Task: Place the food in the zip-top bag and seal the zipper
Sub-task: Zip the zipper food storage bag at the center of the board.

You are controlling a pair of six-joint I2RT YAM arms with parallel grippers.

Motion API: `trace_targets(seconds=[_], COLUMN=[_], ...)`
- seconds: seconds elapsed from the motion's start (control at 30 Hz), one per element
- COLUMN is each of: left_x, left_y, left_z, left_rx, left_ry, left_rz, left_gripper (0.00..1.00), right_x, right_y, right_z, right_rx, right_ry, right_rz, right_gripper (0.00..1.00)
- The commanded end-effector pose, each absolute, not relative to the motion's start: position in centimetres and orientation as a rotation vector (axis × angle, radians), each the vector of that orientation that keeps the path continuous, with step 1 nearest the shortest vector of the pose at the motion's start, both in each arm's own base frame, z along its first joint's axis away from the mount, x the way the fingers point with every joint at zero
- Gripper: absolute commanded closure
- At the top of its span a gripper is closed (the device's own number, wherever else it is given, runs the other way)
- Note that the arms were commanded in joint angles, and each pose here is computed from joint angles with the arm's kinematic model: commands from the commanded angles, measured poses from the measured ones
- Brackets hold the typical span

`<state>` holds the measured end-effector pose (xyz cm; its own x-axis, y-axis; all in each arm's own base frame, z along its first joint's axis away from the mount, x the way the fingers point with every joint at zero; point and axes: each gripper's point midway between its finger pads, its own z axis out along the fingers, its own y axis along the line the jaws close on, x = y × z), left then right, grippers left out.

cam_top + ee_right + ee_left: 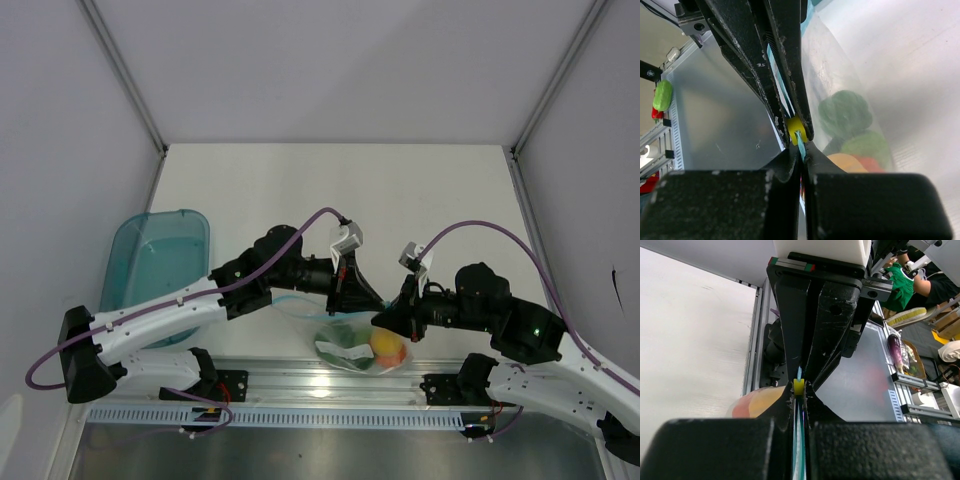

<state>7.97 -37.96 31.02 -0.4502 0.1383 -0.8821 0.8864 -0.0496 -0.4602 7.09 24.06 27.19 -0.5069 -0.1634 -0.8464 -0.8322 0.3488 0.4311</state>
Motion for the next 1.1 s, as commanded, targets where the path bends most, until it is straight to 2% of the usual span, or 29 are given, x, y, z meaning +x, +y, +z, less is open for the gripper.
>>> trace_targets(seconds=[0.0,0.4,0.7,0.87,0.9,0.93,1.0,1.07], left_x=[7.9,6.5,6.1,6.0,6.1,6.1,6.2,6.2], left_y=[-38.0,-36.3,-35.2,-35.3,-35.4,-35.4,-35.5,-35.6], left_z=[32.5,29.3,28.5,29.3,30.4,30.4,31.9,31.6], left_rx=[1.096,1.173,1.177,1.192,1.195,1.202,1.214,1.232], left_ry=[1.581,1.676,1.702,1.683,1.661,1.665,1.628,1.654], left_rz=[-1.552,-1.538,-1.528,-1.529,-1.525,-1.521,-1.512,-1.503], left_gripper=[0.99,0.99,0.99,0.99,0.99,0.99,1.0,0.99], right_x=[7.4,10.0,9.6,7.1,6.6,6.3,5.2,4.8], right_y=[24.2,20.8,20.0,20.7,21.0,21.3,21.7,22.3], right_z=[29.4,31.9,33.5,33.4,33.3,33.2,32.8,33.2], right_rx=[-0.822,-0.487,-0.479,-0.696,-0.745,-0.807,-0.895,-0.974], right_ry=[1.817,1.73,1.689,1.653,1.66,1.673,1.706,1.714], right_rz=[1.211,1.14,1.156,1.2,1.212,1.206,1.23,1.24], right_gripper=[1.0,1.0,1.0,1.0,0.94,0.79,0.64,0.6])
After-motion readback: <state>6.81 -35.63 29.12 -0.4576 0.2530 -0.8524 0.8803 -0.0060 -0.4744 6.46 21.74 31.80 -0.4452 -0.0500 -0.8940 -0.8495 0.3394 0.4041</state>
